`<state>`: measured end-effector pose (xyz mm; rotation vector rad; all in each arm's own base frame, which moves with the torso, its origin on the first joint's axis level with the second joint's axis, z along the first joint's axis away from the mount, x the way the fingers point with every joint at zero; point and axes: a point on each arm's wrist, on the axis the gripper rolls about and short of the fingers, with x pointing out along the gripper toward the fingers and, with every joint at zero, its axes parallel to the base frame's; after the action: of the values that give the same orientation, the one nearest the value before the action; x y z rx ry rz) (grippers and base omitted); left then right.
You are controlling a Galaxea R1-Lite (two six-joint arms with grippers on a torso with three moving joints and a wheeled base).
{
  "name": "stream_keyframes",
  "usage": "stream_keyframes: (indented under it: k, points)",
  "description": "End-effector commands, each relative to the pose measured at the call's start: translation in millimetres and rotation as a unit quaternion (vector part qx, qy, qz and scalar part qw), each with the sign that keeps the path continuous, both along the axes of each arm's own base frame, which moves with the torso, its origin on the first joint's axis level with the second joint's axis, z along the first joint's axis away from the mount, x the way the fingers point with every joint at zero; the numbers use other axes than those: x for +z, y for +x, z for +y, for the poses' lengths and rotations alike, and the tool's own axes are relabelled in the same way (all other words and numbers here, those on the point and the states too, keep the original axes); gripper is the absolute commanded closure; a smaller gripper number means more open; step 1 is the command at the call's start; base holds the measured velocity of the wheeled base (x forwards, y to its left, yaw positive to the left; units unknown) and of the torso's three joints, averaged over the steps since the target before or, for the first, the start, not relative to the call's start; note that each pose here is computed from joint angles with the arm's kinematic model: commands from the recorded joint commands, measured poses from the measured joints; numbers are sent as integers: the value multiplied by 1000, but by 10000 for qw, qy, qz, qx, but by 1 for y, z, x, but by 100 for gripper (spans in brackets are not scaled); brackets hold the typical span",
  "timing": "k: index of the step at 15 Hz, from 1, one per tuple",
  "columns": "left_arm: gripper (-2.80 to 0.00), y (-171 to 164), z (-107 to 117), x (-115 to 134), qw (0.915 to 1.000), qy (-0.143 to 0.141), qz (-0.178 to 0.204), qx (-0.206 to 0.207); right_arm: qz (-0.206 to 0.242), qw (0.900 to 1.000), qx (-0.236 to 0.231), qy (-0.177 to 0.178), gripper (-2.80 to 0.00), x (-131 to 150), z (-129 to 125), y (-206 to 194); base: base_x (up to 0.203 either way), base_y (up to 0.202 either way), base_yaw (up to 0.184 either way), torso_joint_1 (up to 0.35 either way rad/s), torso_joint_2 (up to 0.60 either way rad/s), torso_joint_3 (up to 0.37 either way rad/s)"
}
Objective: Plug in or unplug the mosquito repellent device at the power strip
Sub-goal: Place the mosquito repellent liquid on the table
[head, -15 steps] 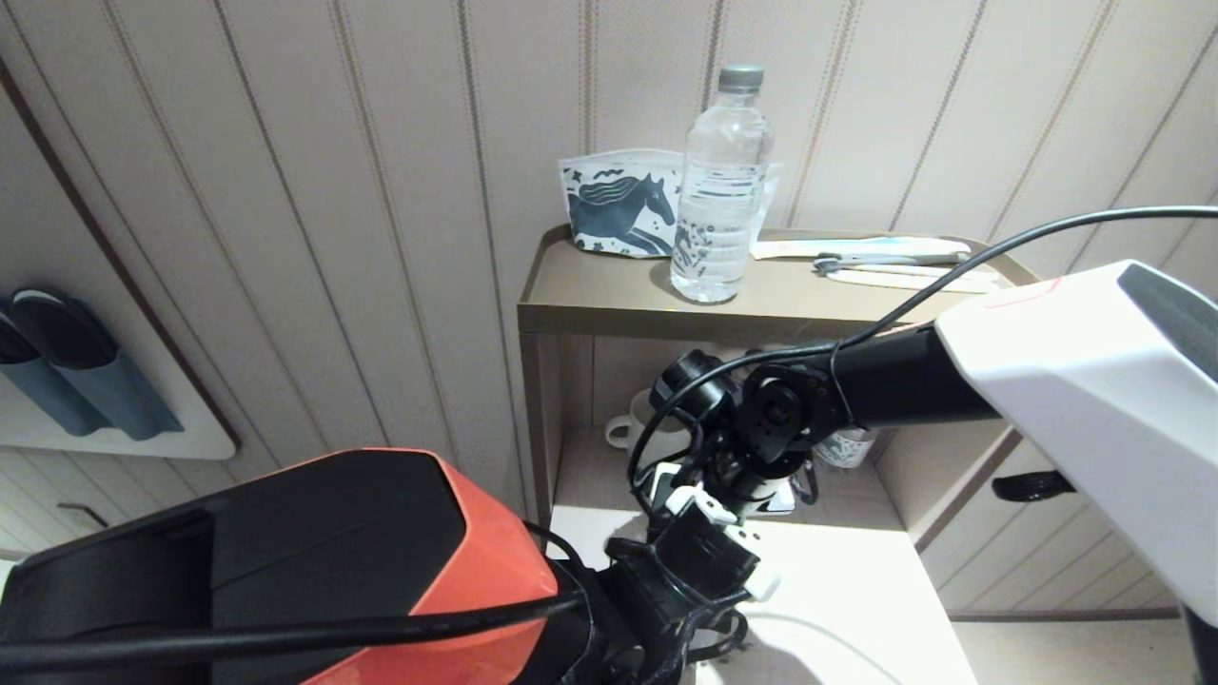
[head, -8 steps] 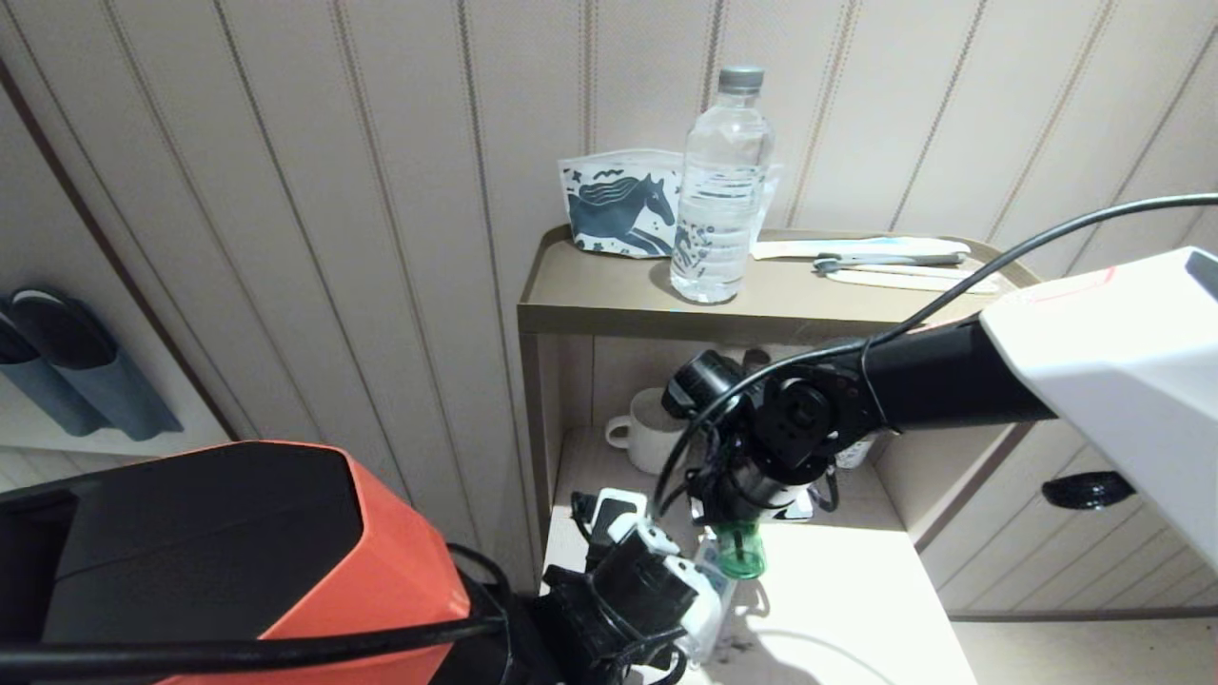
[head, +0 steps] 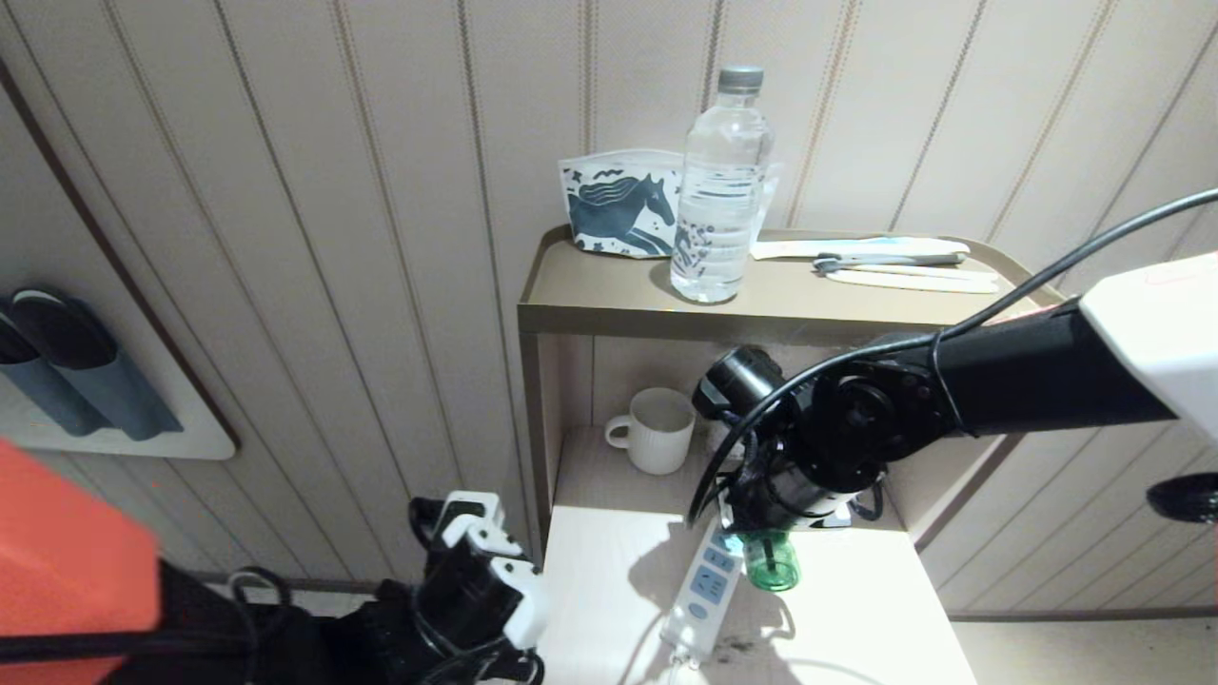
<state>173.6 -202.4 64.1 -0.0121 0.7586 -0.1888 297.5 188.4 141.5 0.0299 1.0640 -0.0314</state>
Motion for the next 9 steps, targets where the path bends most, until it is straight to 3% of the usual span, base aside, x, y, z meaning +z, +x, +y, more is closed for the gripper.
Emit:
stream_keyframes:
  k: [1, 3, 6, 9]
  points:
    - [0, -7, 41, 26, 9981, -300, -273, 454, -108, 9999, -24, 76, 0, 13, -7, -10, 0, 0, 0, 0, 0, 0]
    - [0, 2, 87, 28, 9903, -213, -277, 1347, -173, 9997, -68, 152, 0, 21, -13, -21, 0, 0, 0, 0, 0, 0]
    - [0, 0, 162, 37, 9549, -87, -403, 2941, -202, 9996, -115, 187, 0, 29, -25, -37, 0, 0, 0, 0, 0, 0]
    - [0, -47, 191, 62, 9352, -174, -1082, 3367, -312, 9989, -201, 297, 0, 40, -36, -53, 0, 0, 0, 0, 0, 0]
